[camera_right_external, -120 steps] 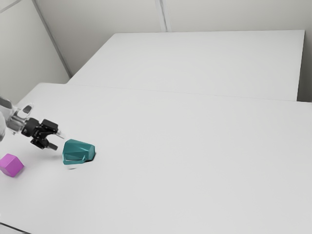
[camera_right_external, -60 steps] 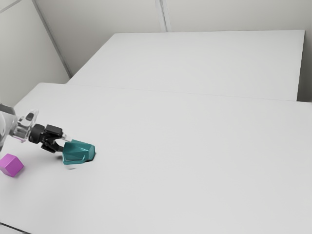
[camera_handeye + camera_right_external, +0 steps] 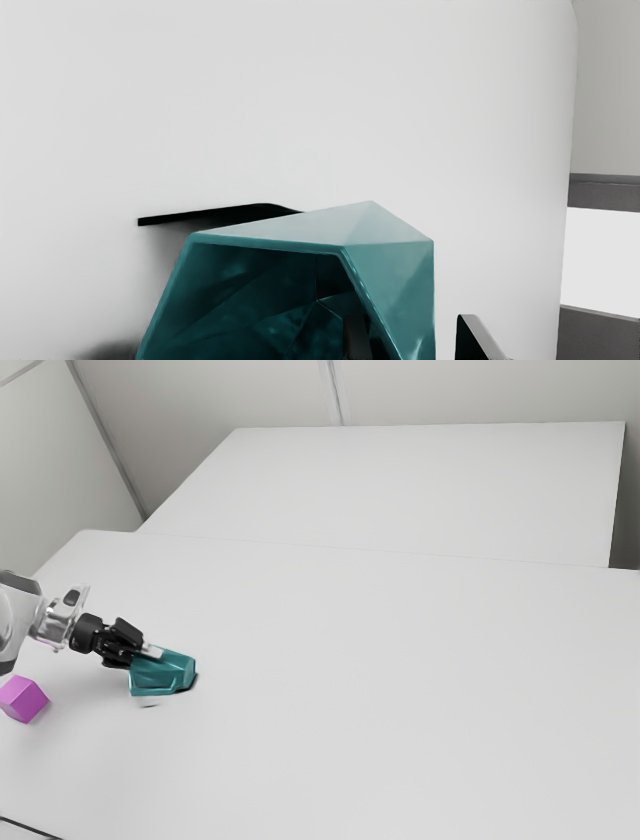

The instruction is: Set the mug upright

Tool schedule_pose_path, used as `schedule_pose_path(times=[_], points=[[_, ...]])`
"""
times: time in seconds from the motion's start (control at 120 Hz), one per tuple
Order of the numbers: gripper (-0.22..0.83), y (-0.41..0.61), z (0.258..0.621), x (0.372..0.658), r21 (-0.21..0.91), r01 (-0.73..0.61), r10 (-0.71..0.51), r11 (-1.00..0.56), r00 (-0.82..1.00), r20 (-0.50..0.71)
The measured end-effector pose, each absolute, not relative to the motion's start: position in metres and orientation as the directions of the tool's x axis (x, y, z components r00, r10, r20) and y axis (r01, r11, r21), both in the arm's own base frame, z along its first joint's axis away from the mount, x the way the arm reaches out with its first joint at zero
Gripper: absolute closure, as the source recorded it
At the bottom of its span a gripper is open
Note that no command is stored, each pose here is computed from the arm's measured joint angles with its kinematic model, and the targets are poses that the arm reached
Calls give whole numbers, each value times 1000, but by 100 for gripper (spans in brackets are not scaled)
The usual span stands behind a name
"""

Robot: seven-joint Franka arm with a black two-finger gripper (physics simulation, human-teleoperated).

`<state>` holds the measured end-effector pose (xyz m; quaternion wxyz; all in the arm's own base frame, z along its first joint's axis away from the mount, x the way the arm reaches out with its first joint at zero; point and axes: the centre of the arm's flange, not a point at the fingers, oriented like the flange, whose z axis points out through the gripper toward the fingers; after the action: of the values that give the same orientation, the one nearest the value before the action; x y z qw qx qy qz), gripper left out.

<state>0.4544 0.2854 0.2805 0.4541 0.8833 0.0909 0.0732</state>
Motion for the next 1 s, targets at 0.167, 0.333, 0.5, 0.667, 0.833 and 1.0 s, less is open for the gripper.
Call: schedule_pose_path(times=[0.167, 0.333, 0.5, 0.667, 0.833, 1.0], points=[[67, 285, 281, 456, 818, 109, 243, -565, 969, 38], [74, 272, 291, 467, 827, 92, 237, -555, 970, 51], [76, 246, 328, 496, 819, 10, 179, -574, 977, 113], [77, 189, 388, 569, 652, -189, -82, -734, 978, 191], [78, 105, 415, 649, 351, -405, -380, -844, 914, 141], [78, 42, 387, 723, 128, -512, -508, -849, 859, 70]])
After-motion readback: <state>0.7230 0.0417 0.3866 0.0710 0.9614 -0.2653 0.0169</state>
